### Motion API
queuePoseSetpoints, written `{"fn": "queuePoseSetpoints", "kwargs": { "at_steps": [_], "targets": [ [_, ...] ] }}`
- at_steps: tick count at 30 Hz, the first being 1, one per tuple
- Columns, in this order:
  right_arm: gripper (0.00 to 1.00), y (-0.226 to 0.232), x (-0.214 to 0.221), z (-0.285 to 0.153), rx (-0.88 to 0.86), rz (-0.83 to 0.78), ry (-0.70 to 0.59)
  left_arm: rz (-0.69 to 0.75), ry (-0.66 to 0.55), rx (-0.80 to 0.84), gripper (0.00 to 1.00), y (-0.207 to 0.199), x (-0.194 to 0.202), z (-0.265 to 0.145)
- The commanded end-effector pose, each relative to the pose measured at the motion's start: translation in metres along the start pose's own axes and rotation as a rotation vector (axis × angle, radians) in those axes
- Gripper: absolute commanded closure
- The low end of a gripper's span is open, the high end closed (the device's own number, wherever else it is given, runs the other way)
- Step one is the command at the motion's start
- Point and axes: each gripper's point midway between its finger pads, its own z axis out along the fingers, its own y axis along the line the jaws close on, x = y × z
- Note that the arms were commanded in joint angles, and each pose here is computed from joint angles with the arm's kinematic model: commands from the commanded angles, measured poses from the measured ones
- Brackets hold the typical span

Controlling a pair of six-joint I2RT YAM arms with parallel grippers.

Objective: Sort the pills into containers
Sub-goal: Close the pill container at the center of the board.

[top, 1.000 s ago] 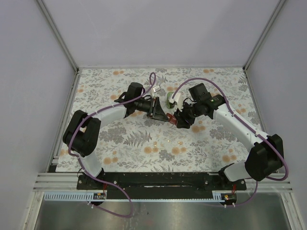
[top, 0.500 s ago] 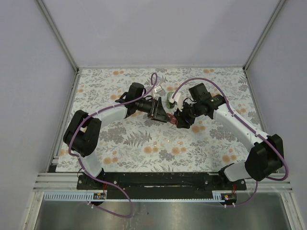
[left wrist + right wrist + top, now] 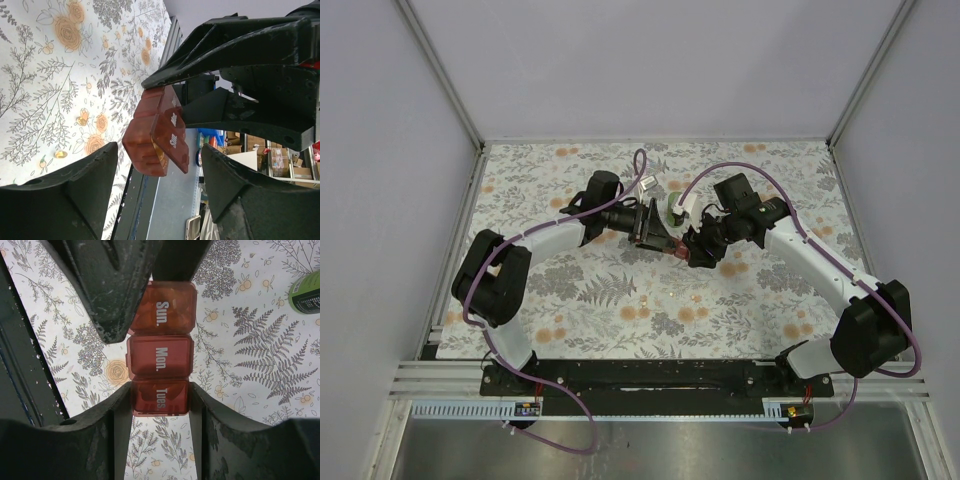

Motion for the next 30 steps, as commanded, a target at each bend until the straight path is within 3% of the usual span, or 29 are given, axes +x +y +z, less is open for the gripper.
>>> {"fn": "queuePoseSetpoints", "kwargs": {
  "at_steps": [1, 4, 15, 24, 30],
  "targets": [
    [1.0, -0.008, -0.017, -0.012, 0.047, -0.025, -0.055, 0.045, -0.015, 0.056, 0.21, -0.015, -0.009, 0.0],
    [1.0, -0.008, -0.018, -0.012, 0.049, -0.024, -0.06, 0.029, -0.021, 0.033, 0.1, -0.013, -0.013, 0.001],
    [1.0, -0.004, -0.024, -0.013, 0.033, -0.013, -0.081, 0.043, -0.026, -0.031, 0.14, 0.006, -0.013, 0.012],
    [1.0, -0.002, -0.027, -0.014, 0.026, -0.002, -0.094, 0.045, -0.033, -0.051, 0.24, 0.013, -0.013, 0.022],
    [1.0, -0.001, -0.028, -0.015, 0.019, 0.002, -0.094, 0.057, -0.027, -0.055, 0.43, 0.016, -0.008, 0.023]
  ]
}}
